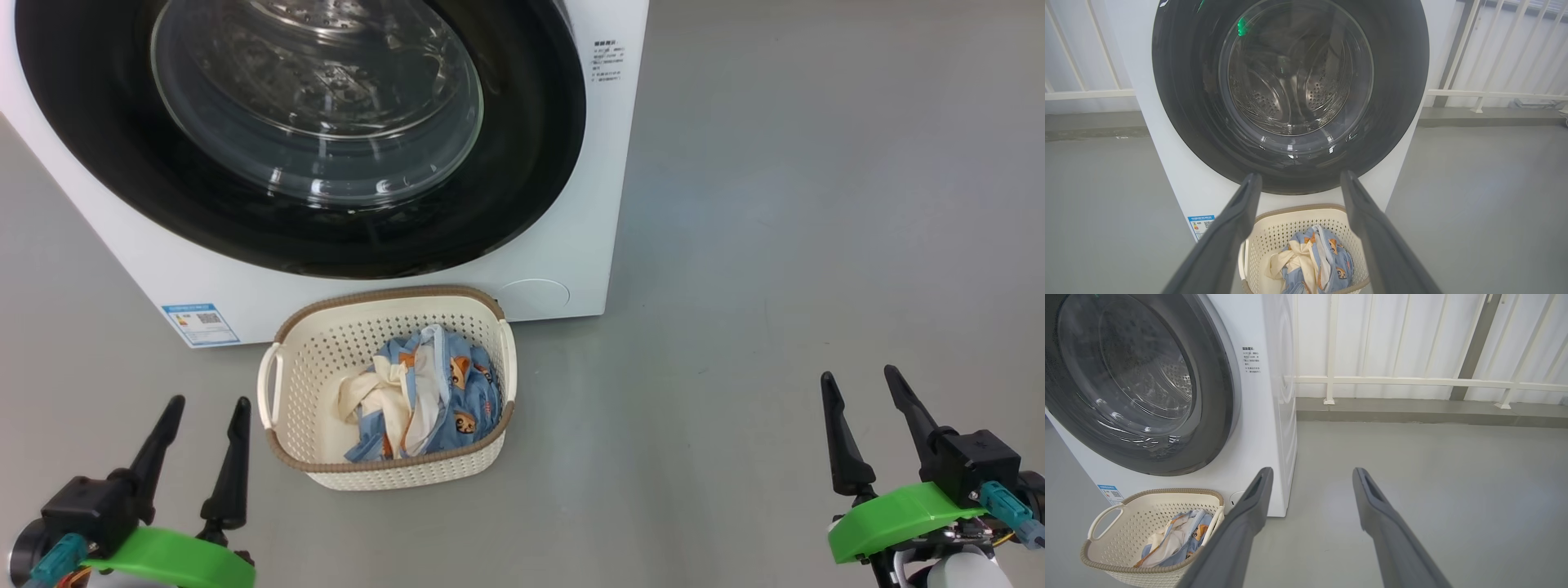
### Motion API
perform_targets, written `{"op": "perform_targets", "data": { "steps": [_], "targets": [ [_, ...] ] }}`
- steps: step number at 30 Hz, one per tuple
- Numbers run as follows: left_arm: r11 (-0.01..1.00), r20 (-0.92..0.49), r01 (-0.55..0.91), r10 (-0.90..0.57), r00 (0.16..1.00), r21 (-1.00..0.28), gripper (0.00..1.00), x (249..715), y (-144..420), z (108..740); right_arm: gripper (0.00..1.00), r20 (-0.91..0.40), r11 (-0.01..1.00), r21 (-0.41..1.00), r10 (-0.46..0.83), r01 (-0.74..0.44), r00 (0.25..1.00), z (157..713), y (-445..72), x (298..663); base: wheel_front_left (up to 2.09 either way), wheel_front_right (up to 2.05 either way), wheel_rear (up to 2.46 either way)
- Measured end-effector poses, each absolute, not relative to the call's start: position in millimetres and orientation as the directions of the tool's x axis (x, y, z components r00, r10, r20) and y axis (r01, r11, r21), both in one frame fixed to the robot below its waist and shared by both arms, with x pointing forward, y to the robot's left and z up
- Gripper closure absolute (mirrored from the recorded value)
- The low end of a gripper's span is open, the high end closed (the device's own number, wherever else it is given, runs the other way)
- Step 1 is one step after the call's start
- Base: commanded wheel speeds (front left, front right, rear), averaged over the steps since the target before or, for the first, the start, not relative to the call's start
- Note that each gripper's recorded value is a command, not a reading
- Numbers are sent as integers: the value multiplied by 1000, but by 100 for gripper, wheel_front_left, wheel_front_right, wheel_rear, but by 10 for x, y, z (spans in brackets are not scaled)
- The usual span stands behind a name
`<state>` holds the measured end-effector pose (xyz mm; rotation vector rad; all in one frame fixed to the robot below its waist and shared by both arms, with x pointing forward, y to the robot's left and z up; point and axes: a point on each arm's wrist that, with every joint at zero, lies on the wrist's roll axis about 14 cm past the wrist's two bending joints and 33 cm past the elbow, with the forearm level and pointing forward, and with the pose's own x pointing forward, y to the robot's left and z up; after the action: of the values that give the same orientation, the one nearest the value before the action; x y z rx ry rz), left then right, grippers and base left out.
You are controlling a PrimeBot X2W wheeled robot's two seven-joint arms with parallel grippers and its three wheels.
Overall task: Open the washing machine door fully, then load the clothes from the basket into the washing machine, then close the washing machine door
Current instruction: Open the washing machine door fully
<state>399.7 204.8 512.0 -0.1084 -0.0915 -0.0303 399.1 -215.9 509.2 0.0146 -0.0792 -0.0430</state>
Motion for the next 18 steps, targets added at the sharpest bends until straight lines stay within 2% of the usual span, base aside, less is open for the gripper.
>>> {"op": "perform_targets", "data": {
  "steps": [18],
  "targets": [
    [993,93,41,-31,995,-109,0,4001,2018,5116,0,85,998,46,-44,41,995,5106,-2144,4060,0,0,0]
  ]
}}
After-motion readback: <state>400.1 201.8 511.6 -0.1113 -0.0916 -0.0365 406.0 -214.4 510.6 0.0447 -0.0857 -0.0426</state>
